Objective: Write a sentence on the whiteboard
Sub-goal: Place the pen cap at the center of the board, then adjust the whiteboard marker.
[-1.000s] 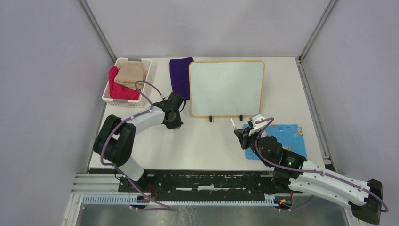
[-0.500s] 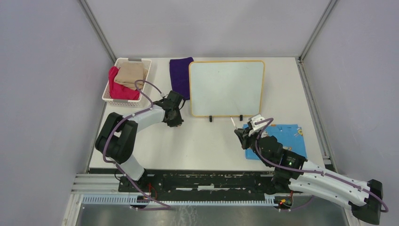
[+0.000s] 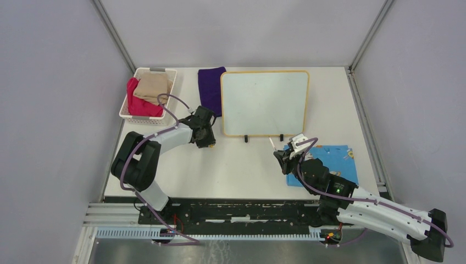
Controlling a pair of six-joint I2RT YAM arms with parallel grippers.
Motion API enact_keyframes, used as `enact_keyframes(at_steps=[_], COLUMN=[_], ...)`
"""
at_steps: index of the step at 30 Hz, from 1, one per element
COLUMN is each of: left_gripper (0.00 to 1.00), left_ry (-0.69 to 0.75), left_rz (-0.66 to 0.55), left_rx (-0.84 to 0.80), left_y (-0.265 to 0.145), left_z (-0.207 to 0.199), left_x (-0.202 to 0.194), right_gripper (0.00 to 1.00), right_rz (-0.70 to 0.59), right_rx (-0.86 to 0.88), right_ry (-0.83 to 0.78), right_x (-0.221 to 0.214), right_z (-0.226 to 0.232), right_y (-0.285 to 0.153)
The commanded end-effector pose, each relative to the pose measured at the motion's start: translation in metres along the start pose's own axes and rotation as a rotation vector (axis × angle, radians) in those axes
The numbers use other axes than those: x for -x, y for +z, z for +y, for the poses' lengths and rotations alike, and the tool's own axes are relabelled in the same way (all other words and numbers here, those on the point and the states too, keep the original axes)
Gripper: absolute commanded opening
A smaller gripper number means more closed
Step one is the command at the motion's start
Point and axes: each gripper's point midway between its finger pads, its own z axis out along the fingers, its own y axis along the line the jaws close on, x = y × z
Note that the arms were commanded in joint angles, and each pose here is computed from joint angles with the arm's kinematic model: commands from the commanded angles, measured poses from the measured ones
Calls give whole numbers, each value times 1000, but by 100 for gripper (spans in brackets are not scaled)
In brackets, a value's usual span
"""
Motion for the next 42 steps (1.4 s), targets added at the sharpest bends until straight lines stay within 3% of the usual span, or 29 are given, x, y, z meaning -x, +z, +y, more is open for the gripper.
enact_keyframes(at_steps=[1,7,13,18,21,27,31,36,42], left_gripper=[42,53,81,88,99,100,100,98,95], left_ry=[29,2,-58,-15,8,6,71,320,431], left_rz=[36,-19,-196,-379,-482,-719,-666,-560,-548], left_rx=[26,39,-21,-222,-368,-657,-900,-1337,-1431], left_y=[4,-10,-66,-140,-182,-258,-287,-337,-353], left_z=[13,15,6,-20,-33,-46,-80,-118,-122], left_x=[-14,-4,35,67,75,78,60,7,-12], right_gripper=[0,0,0,0,0,0,0,0,0], right_rz=[-64,-65,-73,-108,-148,-229,-277,-301,-313], right_rx=[-13,-6,25,100,179,377,486,567,640], right_ry=[26,29,26,-4,-6,49,92,110,132], right_x=[25,26,34,52,67,93,111,133,152], right_z=[-1,1,7,21,36,77,101,123,141], right_y=[-2,-2,-3,-4,-5,-10,-11,-9,-11])
